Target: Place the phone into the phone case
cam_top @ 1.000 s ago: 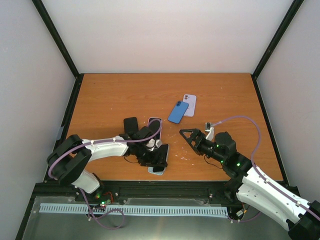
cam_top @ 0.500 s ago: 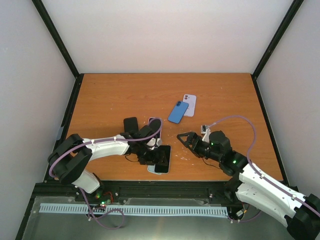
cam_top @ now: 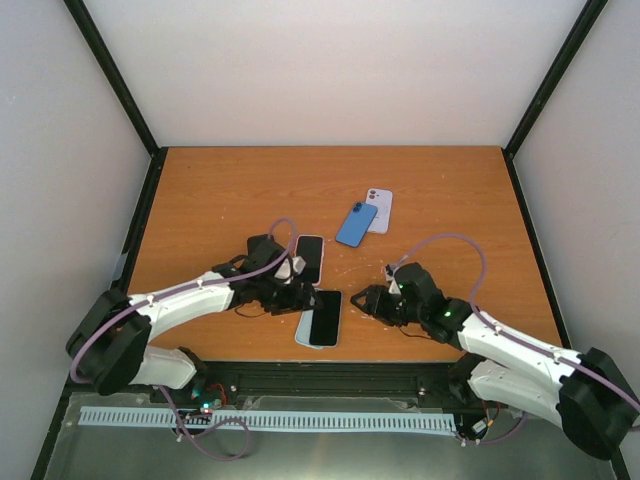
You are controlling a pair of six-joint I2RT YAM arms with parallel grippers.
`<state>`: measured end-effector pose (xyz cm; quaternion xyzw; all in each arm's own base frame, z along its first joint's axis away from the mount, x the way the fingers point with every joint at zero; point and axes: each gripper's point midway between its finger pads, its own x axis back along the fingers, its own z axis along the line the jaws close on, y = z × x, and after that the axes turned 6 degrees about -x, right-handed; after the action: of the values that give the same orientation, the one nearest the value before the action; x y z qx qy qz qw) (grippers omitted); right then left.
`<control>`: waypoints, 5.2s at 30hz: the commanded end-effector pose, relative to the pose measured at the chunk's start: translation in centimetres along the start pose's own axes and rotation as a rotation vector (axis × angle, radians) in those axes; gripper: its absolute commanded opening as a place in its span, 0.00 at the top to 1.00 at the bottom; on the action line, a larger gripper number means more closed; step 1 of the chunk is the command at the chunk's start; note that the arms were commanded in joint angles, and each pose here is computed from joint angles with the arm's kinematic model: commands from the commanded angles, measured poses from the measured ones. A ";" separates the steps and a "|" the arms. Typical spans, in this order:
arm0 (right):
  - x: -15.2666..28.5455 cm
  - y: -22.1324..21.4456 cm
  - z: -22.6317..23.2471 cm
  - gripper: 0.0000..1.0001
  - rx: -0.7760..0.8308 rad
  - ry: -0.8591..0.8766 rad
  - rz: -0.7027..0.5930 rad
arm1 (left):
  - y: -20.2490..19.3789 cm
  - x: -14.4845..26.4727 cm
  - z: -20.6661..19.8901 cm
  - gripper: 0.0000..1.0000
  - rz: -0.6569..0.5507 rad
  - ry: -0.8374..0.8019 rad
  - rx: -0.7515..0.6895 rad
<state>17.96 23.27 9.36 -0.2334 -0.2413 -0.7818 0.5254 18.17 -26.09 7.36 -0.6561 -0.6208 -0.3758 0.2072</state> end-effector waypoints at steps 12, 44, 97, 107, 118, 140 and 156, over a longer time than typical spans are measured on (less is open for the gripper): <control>-4.3 -2.6 -1.1 0.74 0.059 -0.074 0.109 | -1.8 -2.5 3.4 0.34 0.036 -0.014 0.073; -7.3 -4.4 -0.1 0.87 -0.083 -0.004 0.138 | -2.7 -4.1 -2.4 0.56 0.067 -0.279 0.039; -5.6 -5.0 6.7 0.25 -0.043 0.386 0.177 | -2.9 -3.9 1.3 0.68 0.028 -0.249 0.097; -4.0 -5.5 9.0 0.24 -0.025 0.549 0.208 | -3.4 -3.8 2.0 0.65 0.046 -0.202 0.087; -4.6 -6.0 8.6 0.25 -0.026 0.564 0.239 | -3.6 -3.8 2.2 0.62 0.048 -0.193 0.096; -7.2 -4.5 1.8 0.88 -0.001 0.172 0.120 | -3.8 -4.1 3.2 0.58 0.041 -0.153 0.116; -5.6 -3.3 3.3 0.96 0.080 0.172 0.052 | -2.5 -2.9 1.7 0.55 -0.005 -0.200 0.118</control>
<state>16.19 29.81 4.83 -0.2087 -0.2070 -0.7590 0.5810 15.78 -26.46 2.67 -0.6879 -0.6477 -0.2705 0.1843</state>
